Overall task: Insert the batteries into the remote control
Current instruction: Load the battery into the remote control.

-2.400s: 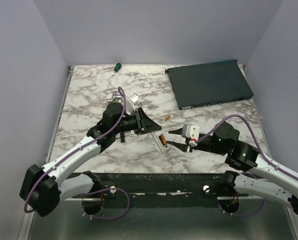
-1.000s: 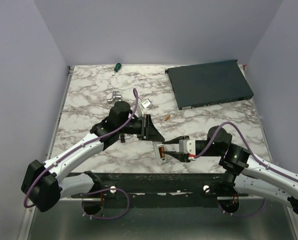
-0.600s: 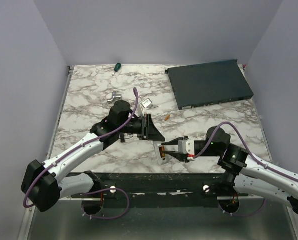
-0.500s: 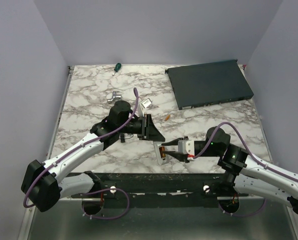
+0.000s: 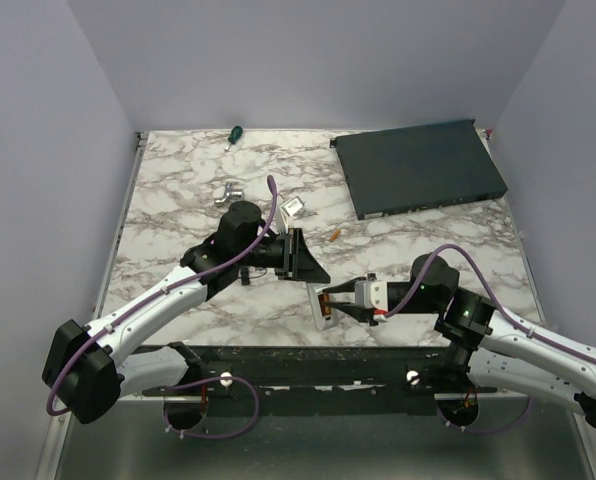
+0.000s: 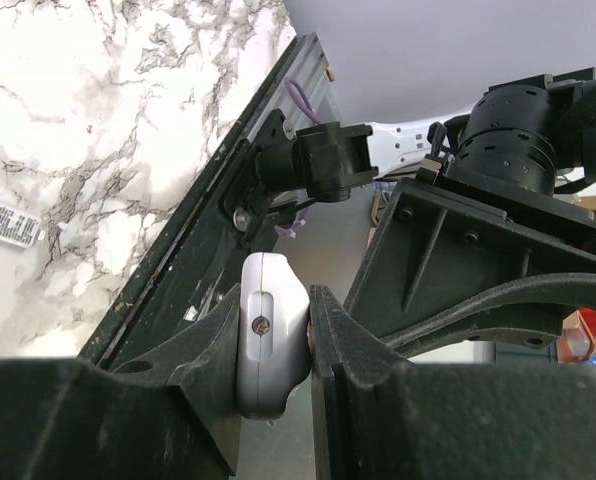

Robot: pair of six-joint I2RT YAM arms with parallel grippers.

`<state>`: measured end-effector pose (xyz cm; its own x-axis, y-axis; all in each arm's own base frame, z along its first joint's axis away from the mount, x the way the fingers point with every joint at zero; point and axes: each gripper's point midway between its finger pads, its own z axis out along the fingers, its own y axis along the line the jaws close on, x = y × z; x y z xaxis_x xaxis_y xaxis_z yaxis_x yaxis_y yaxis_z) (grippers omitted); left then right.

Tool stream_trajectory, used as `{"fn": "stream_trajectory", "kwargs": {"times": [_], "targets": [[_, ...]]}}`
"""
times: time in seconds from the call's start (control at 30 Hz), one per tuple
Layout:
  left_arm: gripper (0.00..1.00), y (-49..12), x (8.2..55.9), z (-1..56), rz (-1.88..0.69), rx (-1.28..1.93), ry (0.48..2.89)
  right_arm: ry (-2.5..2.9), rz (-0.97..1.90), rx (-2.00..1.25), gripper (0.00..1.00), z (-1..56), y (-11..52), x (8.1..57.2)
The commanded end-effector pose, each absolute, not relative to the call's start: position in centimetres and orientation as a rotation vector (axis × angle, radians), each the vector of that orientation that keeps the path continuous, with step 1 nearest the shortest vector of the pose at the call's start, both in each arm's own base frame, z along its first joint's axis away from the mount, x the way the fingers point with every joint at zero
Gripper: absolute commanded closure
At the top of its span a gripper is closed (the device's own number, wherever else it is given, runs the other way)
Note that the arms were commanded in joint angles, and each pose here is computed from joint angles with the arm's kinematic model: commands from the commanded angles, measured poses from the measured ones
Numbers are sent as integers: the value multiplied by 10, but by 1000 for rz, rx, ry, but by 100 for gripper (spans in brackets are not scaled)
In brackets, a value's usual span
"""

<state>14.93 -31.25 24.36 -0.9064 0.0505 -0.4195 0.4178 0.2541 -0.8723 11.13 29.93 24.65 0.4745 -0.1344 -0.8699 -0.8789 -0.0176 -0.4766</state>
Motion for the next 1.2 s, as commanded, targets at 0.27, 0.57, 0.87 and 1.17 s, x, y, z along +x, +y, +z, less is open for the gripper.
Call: {"fn": "stream_trajectory", "kwargs": {"times": [0.27, 0.57, 0.87, 1.17], "targets": [[100, -316, 143, 265, -1740, 511, 2146, 950, 762, -1496, 71, 242, 300, 111], [100, -317, 144, 267, -1742, 513, 2141, 952, 760, -1497, 74, 244, 299, 111], [100, -317, 144, 270, -1747, 514, 2135, 979, 780, -1525, 74, 234, 297, 107], [100, -317, 143, 273, -1754, 519, 2127, 984, 790, -1535, 74, 232, 299, 106]]}}
